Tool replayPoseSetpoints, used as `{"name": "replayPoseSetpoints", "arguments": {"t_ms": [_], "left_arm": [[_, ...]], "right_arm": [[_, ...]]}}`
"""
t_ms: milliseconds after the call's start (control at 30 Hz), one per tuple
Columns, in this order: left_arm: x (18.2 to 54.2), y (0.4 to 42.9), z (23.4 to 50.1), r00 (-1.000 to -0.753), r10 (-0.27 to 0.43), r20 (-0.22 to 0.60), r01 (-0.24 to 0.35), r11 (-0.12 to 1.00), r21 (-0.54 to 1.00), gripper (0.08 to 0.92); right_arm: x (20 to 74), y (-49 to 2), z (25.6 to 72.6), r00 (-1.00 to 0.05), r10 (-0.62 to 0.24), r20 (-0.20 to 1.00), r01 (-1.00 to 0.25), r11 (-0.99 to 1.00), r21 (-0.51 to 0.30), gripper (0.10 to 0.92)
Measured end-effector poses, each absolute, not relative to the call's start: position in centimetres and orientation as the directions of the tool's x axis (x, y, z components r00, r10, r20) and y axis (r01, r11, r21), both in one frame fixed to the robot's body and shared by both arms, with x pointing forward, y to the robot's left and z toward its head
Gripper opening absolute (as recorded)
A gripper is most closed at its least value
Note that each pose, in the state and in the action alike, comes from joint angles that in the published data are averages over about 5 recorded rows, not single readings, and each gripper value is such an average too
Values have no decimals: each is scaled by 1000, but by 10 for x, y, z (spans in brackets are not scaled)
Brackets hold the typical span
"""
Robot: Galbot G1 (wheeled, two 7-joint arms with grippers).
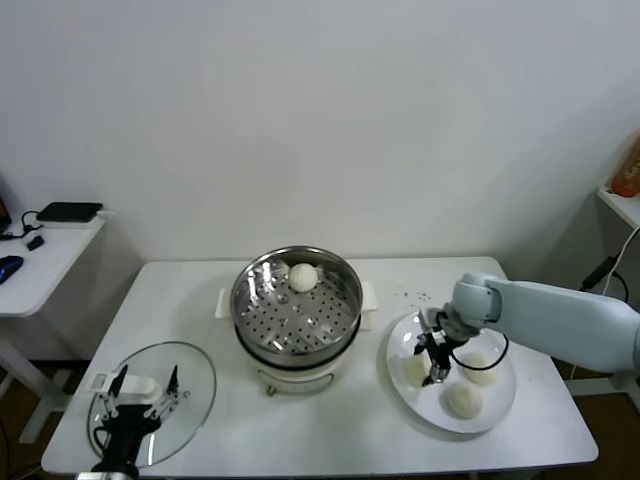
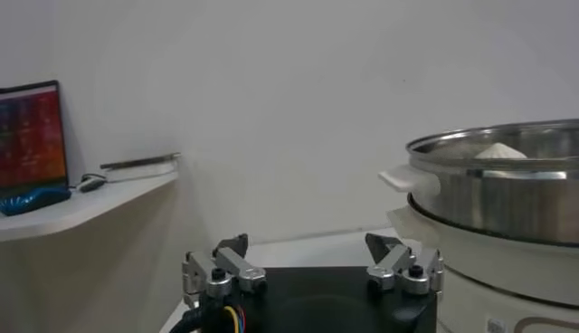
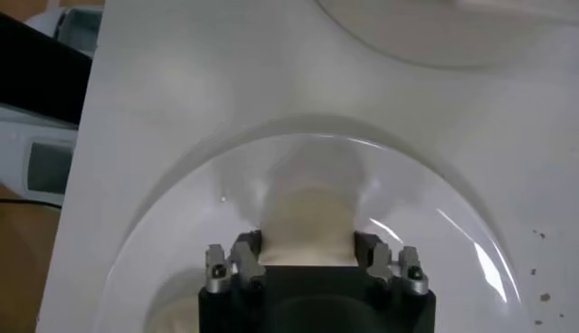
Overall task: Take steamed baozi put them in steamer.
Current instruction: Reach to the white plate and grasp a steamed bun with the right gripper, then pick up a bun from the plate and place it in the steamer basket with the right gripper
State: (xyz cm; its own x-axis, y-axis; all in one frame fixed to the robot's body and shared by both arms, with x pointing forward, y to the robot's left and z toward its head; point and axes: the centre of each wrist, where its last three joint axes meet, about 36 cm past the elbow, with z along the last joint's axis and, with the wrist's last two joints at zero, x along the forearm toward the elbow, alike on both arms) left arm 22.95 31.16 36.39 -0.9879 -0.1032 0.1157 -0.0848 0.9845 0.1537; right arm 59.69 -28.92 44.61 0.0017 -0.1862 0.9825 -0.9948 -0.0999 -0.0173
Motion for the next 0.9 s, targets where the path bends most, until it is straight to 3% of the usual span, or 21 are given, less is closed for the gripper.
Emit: {"name": "replayPoseSetpoints", "arguments": {"t_ms": [433, 900], "left_arm": [[230, 311, 366, -988, -105, 114, -87, 985, 152, 823], [229, 307, 371, -989, -95, 116, -76, 985, 157, 823]], "right_arm": [[605, -300, 484, -9, -217, 976, -998, -55, -22, 651], [636, -289, 607, -84, -275, 958, -993, -51, -102, 662]]}}
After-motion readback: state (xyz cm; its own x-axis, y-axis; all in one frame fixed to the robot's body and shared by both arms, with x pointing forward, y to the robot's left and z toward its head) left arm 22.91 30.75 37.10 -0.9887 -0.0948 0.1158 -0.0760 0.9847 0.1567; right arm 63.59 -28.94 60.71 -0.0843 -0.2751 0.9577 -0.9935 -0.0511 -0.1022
